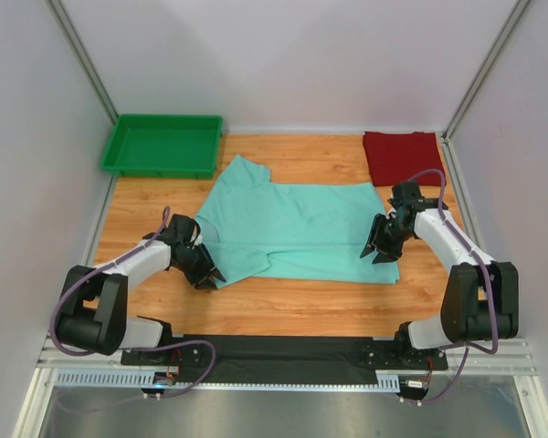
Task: Fold and stack the t-shirts
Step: Fold the tshirt
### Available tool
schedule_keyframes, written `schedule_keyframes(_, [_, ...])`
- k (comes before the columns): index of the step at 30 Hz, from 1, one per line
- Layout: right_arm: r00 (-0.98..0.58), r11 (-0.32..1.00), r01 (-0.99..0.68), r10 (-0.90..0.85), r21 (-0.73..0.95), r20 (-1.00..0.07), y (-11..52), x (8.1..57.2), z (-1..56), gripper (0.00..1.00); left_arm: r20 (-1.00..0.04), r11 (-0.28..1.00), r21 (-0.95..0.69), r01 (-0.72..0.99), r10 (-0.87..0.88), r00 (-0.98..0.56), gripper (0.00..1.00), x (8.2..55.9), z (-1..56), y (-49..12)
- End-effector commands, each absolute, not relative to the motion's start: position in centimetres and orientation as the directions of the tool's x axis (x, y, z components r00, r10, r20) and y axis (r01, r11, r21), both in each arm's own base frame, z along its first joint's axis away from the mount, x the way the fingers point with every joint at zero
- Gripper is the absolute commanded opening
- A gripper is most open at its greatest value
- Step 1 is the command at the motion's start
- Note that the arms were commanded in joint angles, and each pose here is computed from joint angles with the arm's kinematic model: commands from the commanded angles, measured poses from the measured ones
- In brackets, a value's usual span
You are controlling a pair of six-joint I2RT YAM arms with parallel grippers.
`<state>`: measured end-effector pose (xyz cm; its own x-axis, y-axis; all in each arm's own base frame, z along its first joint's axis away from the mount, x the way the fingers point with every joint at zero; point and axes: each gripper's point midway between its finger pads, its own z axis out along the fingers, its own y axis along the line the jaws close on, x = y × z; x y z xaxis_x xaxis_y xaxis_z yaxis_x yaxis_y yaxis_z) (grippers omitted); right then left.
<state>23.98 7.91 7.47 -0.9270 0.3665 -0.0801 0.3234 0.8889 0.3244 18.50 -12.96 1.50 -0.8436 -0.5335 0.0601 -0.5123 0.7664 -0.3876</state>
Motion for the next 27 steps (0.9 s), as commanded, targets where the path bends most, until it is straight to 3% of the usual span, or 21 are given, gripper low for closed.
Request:
schedule_keyframes(1, [-0.930,0.890,0.283,0.346,0.357,-0.125,8.3,24.3,8.2,0.42,0.007,0.784,-0.338,-0.521,-0.551,-0.834,0.43,19.4,-0.3,-12.0])
schedule_keyframes(3, [-0.931,0.891,0.281,0.343,0.356,-0.124,8.2,24.1,8.2,0.42,0.014,0.784,-0.330,-0.526,-0.553,-0.833,0.31,19.3,-0.5,-12.0])
schedule_keyframes(4, [-0.930,0.891,0.282,0.344,0.355,-0.126,8.2,24.2,8.3,0.42,0.014,0.784,-0.344,-0.517,-0.547,-0.837,0.16,19.6,-0.2,-12.2])
schedule_keyframes(6, [-0.930,0.891,0.281,0.344,0.356,-0.129,8.2,24.2,8.4,0.42,0.010,0.777,-0.387,-0.496,-0.534,-0.845,0.00,20.3,1.4,-13.0])
schedule_keyframes(9, [-0.929,0.891,0.280,0.346,0.359,-0.134,8.3,24.4,8.6,0.42,-0.023,0.793,-0.405,-0.455,-0.507,-0.862,0.00,21.2,3.9,-13.6])
schedule_keyframes(15, [-0.928,0.887,0.285,0.351,0.363,-0.128,8.4,24.9,8.5,0.42,-0.157,0.820,-0.448,-0.357,-0.465,-0.871,0.00,27.4,9.0,-14.8])
schedule_keyframes(20, [-0.927,0.888,0.286,0.351,0.359,-0.130,8.3,25.2,8.4,0.42,-0.143,0.833,-0.440,-0.335,-0.433,-0.890,0.00,31.5,8.5,-16.0])
schedule_keyframes(27, [-0.929,0.892,0.293,0.351,0.345,-0.118,8.2,25.1,7.5,0.42,-0.224,0.863,-0.409,-0.297,-0.410,-0.884,0.00,36.7,8.4,-16.3])
